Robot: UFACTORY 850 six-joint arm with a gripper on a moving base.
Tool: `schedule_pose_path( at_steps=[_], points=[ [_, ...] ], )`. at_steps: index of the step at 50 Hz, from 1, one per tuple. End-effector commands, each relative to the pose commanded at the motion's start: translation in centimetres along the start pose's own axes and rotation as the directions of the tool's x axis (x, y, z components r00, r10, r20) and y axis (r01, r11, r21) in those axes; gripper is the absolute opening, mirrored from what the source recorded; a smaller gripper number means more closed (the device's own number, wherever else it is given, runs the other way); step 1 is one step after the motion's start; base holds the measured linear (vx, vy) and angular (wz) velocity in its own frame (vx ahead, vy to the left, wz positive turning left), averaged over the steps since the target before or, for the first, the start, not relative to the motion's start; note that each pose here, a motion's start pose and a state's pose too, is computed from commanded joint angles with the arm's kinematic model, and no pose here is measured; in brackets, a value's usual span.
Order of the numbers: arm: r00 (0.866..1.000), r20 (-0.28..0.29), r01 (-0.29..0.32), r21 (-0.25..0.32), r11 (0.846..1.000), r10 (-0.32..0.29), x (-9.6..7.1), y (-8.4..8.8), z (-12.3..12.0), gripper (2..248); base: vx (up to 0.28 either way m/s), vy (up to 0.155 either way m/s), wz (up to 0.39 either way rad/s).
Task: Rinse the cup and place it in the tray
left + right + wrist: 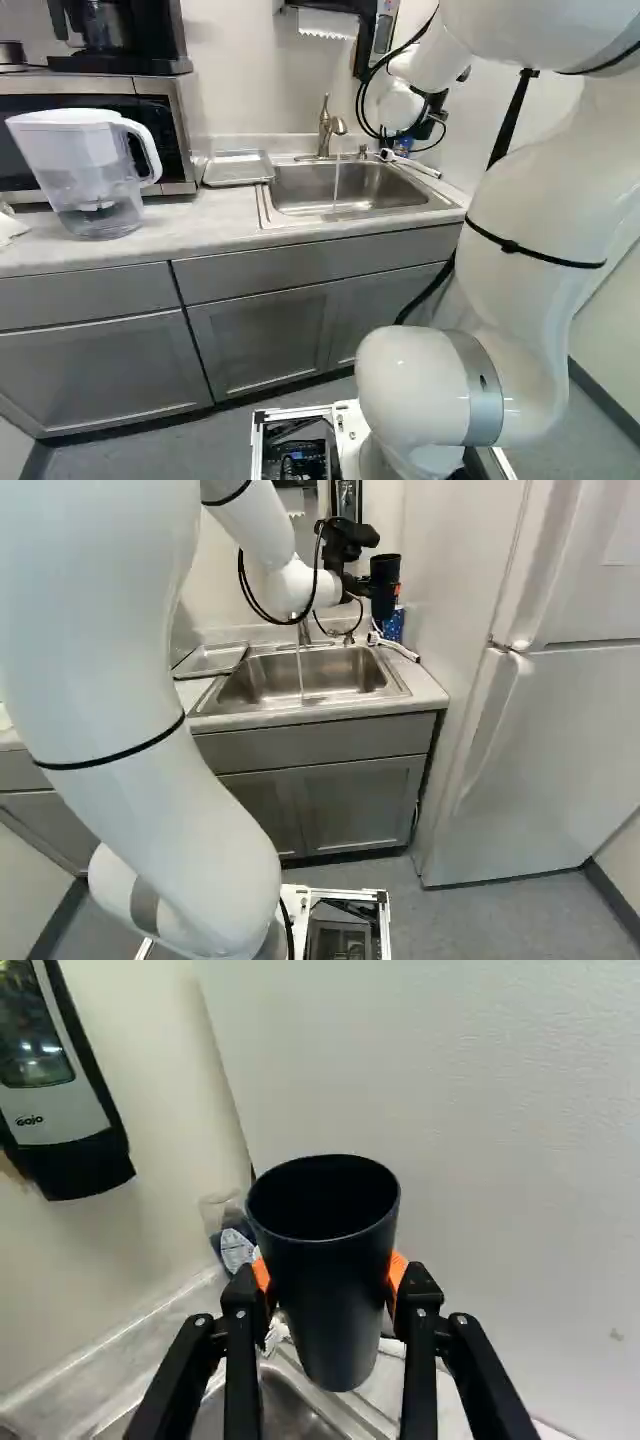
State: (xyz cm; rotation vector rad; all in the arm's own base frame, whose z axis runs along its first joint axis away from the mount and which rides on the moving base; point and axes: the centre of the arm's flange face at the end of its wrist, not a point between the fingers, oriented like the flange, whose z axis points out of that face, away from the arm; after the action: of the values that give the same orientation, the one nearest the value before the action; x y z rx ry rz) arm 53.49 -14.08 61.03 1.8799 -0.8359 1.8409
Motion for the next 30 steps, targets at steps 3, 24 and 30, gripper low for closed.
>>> schedule_pose_path(
  at_steps=[3,24,30],
  points=[
    [1.0,0.004,0.01,0.012,1.0,-0.01,-0.02,0.02,-0.14,125,0.0,0.0,0.0],
    [0.996,0.029,0.078,0.079,0.994,-0.08,-0.16,0.27,0.02,125,0.0,0.0,0.0],
    [0.994,0.033,0.099,0.097,0.99,-0.102,-0.2,0.27,0.26,125,0.0,0.0,0.0]
  ],
)
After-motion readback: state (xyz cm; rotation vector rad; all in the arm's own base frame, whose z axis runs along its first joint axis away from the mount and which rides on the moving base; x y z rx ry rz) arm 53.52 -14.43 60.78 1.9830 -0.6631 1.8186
